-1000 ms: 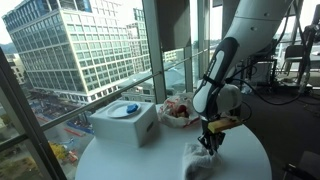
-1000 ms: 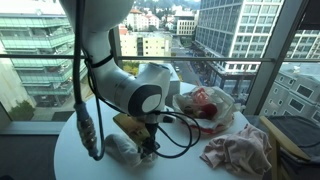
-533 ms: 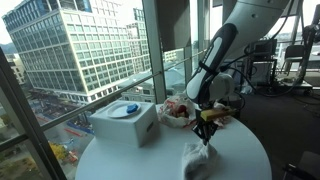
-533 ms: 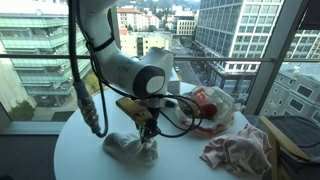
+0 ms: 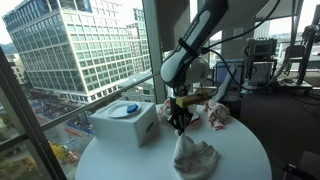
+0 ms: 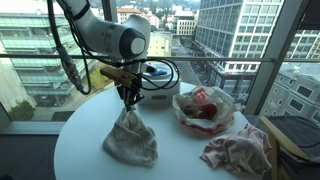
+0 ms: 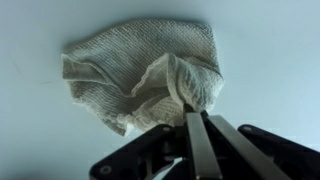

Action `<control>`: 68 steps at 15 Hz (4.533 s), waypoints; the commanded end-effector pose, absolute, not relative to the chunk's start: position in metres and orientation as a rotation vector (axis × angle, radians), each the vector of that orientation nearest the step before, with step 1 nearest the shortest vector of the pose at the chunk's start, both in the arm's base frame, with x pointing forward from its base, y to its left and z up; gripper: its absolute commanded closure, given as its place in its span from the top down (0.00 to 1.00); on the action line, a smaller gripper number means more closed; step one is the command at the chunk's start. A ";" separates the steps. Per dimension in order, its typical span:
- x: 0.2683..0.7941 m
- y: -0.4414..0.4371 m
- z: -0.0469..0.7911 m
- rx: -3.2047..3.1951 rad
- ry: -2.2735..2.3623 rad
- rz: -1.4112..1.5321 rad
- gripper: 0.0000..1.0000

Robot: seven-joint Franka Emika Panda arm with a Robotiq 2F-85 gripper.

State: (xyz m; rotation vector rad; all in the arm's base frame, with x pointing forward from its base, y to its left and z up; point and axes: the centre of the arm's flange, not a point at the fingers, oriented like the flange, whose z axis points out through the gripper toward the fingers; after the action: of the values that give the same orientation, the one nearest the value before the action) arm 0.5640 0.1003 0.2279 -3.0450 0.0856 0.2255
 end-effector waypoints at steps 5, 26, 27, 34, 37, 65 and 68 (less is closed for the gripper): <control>0.594 0.183 0.177 -3.151 -0.387 0.216 0.02; 0.672 0.227 0.136 -3.396 -1.003 -0.054 0.07; 0.674 0.233 0.136 -3.401 -1.012 -0.076 0.04; 0.664 0.223 0.152 -3.416 -0.935 -0.051 0.58; 0.652 0.191 0.162 -3.431 -0.790 0.056 0.81; 0.532 0.005 0.133 -3.021 -0.136 0.373 1.00; 0.526 -0.007 0.122 -3.039 -0.083 0.428 1.00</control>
State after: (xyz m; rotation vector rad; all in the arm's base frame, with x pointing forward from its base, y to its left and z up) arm 0.5385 -0.0034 0.1193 -3.0230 -0.1536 0.4252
